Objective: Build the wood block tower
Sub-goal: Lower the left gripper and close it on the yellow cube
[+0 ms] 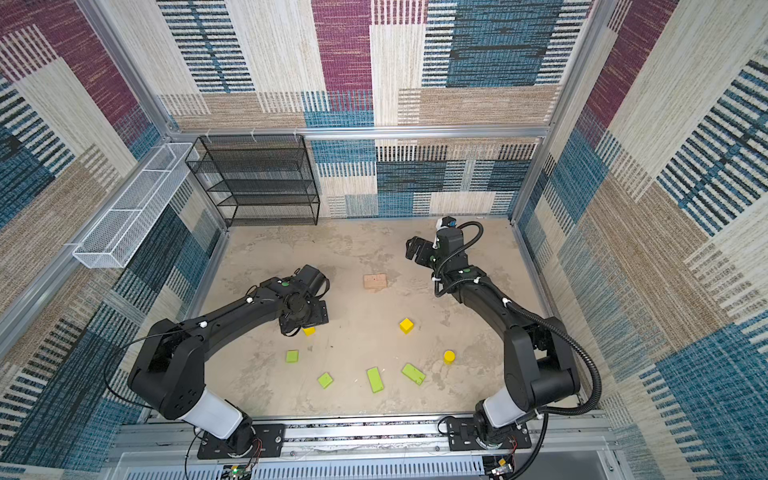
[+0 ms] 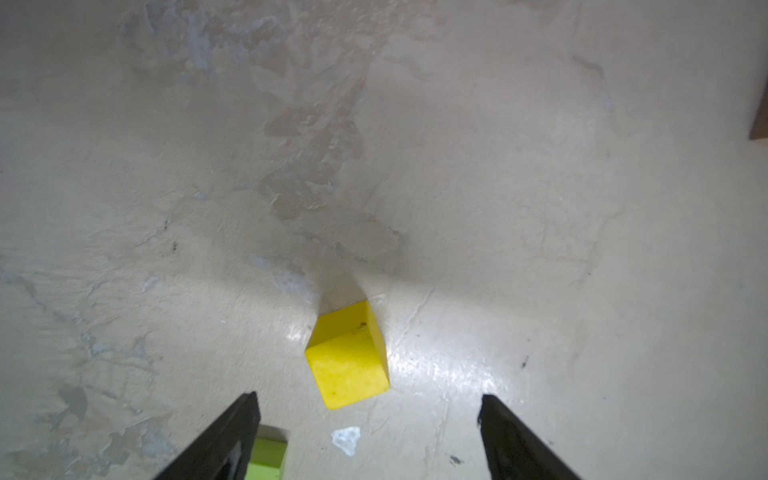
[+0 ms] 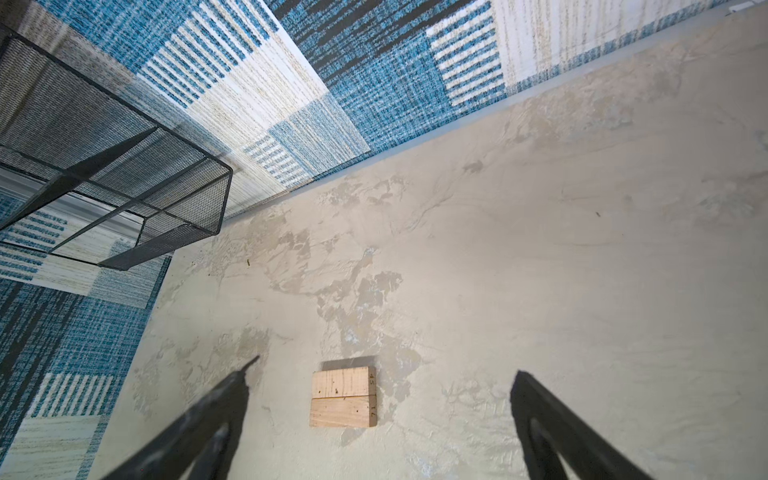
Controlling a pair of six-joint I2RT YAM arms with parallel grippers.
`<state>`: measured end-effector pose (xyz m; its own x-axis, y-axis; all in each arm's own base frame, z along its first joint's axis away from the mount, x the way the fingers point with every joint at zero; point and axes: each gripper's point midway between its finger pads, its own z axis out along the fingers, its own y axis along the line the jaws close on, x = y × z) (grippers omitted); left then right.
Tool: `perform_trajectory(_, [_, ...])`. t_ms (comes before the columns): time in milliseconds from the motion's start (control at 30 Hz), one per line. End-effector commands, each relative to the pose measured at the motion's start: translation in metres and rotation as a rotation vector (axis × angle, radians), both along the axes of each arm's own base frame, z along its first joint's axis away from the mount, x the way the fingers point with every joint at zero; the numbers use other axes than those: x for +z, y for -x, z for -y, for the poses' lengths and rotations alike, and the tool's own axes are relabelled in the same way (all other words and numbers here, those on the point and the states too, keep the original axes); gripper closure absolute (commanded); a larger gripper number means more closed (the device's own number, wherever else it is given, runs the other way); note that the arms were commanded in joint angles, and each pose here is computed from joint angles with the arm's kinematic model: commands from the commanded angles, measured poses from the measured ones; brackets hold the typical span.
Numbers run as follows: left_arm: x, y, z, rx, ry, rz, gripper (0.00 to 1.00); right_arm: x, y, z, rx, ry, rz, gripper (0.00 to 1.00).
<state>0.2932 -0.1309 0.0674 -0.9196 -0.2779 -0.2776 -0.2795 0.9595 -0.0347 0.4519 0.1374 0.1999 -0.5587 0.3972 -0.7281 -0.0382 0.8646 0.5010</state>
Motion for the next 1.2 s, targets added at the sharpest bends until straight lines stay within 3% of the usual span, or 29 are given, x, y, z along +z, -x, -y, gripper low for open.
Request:
perform_trajectory(0, [-0.001,-0.004,0.004,0.071,0.059,0.021,0.15,0.005,-0.003,0.004,-0.017,0.018,0.018,0.01])
perform_trajectory(300, [-0.017,-0.005,0.006,0.115,0.098,-0.009,0.22,0.006,-0.003,0.005,-0.023,0.027,0.019,0.01])
perform_trajectory(1167, [-0.032,-0.005,-0.008,0.14,0.002,-0.031,0.49,0.003,-0.003,0.009,-0.034,0.04,0.012,0.01])
